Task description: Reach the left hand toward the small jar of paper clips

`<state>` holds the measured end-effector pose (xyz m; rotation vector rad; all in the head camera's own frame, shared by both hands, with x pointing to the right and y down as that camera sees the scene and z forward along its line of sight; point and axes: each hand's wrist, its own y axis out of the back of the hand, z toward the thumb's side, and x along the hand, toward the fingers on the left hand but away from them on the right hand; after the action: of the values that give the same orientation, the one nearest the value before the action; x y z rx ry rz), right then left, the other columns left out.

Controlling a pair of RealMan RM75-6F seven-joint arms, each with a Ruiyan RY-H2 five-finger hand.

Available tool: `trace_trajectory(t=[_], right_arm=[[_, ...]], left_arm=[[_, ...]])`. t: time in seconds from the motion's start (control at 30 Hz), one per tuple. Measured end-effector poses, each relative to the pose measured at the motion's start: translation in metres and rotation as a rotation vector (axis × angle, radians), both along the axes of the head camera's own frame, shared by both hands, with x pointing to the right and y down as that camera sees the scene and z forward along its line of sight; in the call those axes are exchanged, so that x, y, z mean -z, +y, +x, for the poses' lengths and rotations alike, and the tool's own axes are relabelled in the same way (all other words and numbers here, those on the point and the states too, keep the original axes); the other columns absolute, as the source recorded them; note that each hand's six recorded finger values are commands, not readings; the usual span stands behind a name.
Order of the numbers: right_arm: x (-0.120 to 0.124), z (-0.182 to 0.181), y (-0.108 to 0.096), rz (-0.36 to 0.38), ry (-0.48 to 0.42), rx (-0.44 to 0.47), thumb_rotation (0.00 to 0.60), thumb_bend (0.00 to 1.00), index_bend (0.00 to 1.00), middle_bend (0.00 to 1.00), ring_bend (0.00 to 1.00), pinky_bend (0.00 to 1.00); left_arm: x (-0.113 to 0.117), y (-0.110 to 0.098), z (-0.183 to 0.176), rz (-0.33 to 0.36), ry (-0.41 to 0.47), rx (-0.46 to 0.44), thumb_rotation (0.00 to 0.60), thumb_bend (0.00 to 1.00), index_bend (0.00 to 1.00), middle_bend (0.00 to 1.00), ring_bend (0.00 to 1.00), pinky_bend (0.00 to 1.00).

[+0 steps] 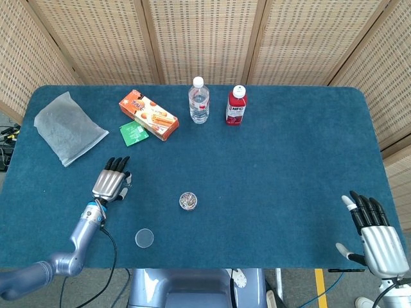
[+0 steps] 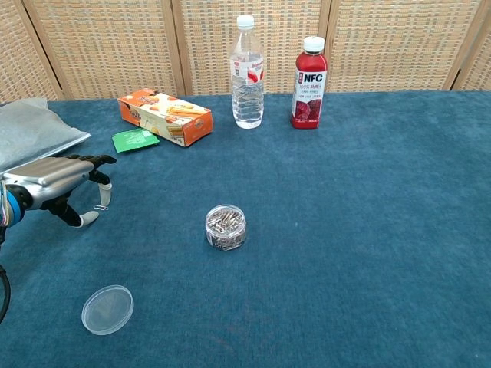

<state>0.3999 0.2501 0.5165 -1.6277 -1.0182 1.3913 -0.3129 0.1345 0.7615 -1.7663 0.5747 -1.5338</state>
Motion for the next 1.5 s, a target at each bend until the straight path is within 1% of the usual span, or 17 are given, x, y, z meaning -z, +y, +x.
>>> trace_trajectory(t=[0.3, 0.63, 0.8, 0.9, 1.0, 1.1, 1.27, 1.33, 1.5], right_arm=[[0.0, 0.0, 0.0, -0.003, -0.001, 0.002, 0.6, 0.0, 0.0, 0.0, 0.0, 0.0], [0.0, 0.0, 0.0, -0.005, -0.004, 0.0, 0.6, 0.0, 0.0, 0.0, 0.0, 0.0], [0.001, 0.0, 0.0, -0.003, -0.005, 0.002, 0.6, 0.0, 0.0, 0.0, 0.0, 0.0], [0.001, 0.0, 0.0, -0.001, -0.006, 0.002, 0.6, 0.0, 0.0, 0.0, 0.0, 0.0], [0.002, 0.0, 0.0, 0.0, -0.006, 0.002, 0.6, 0.0, 0.0, 0.0, 0.0, 0.0], [0.002, 0.0, 0.0, 0.0, -0.007, 0.003, 0.6, 0.0, 0.0, 0.0, 0.0, 0.0], [0.002, 0.0, 0.001, 0.0, -0.008, 0.004, 0.6, 0.0, 0.0, 0.0, 0.0, 0.0], [0.003, 0.0, 0.0, 0.003, -0.011, 0.002, 0.6, 0.0, 0.0, 0.0, 0.0, 0.0], [0.003, 0.003, 0.0, 0.0, -0.016, -0.005, 0.6, 0.0, 0.0, 0.0, 0.0, 0.0]], left_arm=[[0.005, -0.005, -0.005, 0.018, 0.002, 0.013, 0.6, 0.41, 0.89, 0.0, 0.0, 0.0], [0.005, -0.007, -0.005, 0.032, -0.006, 0.004, 0.6, 0.41, 0.89, 0.0, 0.0, 0.0], [0.012, -0.01, -0.003, 0.05, 0.009, 0.003, 0.6, 0.41, 0.89, 0.0, 0.0, 0.0], [0.021, -0.014, 0.001, 0.07, 0.037, 0.0, 0.6, 0.42, 0.89, 0.0, 0.0, 0.0], [0.034, -0.017, 0.013, 0.087, 0.091, -0.012, 0.6, 0.43, 0.89, 0.0, 0.0, 0.0], [0.053, -0.017, 0.035, 0.097, 0.174, -0.055, 0.6, 0.43, 0.89, 0.0, 0.0, 0.0], [0.093, -0.009, 0.092, 0.126, 0.324, -0.191, 0.6, 0.43, 0.89, 0.0, 0.0, 0.0], [0.101, -0.005, 0.108, 0.131, 0.343, -0.232, 0.6, 0.43, 0.89, 0.0, 0.0, 0.0], [0.101, -0.002, 0.132, 0.132, 0.304, -0.285, 0.6, 0.43, 0.89, 0.0, 0.0, 0.0]])
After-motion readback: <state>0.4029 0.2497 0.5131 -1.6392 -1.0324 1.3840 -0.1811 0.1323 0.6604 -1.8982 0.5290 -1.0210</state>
